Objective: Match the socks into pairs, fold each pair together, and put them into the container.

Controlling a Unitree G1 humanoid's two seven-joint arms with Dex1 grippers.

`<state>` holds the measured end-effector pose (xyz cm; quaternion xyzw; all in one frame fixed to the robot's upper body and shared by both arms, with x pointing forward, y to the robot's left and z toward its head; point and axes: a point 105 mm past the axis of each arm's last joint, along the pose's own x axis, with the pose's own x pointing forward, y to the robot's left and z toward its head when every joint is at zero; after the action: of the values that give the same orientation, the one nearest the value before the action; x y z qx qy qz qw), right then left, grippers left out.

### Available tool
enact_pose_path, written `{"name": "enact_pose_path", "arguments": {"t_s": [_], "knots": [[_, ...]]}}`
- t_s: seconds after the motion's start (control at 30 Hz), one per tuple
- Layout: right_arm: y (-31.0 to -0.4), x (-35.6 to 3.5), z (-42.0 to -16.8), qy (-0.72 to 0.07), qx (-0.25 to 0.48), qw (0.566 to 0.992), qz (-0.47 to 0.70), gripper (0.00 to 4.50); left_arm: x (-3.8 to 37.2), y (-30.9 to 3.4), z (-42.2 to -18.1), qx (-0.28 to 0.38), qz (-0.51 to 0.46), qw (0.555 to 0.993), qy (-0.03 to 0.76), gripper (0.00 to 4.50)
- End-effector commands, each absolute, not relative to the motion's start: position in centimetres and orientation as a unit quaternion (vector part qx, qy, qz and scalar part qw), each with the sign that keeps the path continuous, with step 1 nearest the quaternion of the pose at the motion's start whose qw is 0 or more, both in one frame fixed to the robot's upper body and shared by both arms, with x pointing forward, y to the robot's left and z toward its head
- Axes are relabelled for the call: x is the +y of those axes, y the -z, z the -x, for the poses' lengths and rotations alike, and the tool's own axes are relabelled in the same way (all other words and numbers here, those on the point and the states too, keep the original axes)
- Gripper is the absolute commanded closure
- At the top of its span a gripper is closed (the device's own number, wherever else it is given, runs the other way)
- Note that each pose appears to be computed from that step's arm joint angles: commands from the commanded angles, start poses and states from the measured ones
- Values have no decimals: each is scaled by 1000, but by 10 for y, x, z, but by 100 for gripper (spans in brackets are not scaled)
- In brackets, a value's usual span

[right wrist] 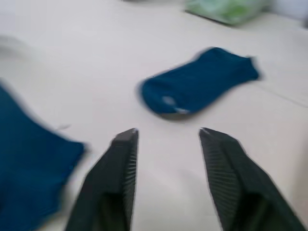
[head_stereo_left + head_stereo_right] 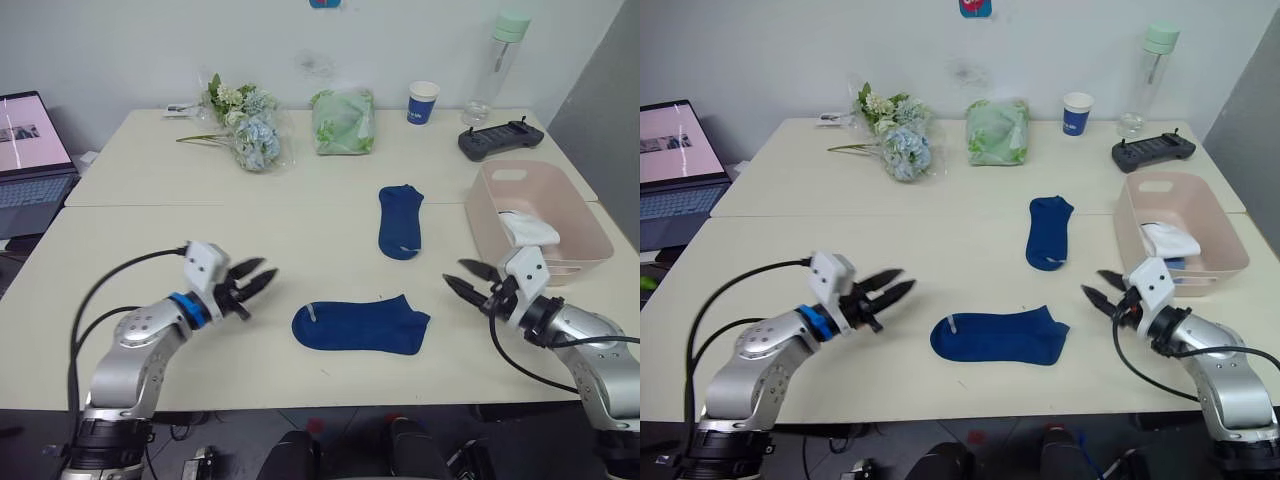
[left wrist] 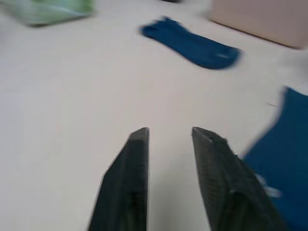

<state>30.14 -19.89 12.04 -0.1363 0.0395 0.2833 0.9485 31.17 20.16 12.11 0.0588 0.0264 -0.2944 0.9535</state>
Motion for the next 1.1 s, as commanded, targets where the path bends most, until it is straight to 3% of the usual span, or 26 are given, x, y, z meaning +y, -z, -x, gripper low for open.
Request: {"name": "enact_pose_path", "arguments": {"t_s": [0.03,0.13,0.2,0.23,0.5,0.83,1.1], "knots": [[-117,-201,-309,-251,25,957,144,120,223,-117,-313,20,-65,971,228,173],[-112,-195,-314,-250,23,957,144,7,231,-110,-309,22,-65,978,198,73],[-112,-190,-319,-251,18,958,140,0,228,-108,-305,24,-68,977,203,12],[-111,-187,-321,-255,19,958,133,0,225,-108,-304,22,-72,975,207,5],[-110,-174,-343,-286,30,944,161,0,212,-131,-303,-22,-76,978,195,5],[-97,-122,-379,-358,90,899,236,0,144,-172,-290,-55,-47,946,317,5],[-89,-121,-401,-363,136,875,289,0,133,-181,-292,-63,-42,943,324,5]]}}
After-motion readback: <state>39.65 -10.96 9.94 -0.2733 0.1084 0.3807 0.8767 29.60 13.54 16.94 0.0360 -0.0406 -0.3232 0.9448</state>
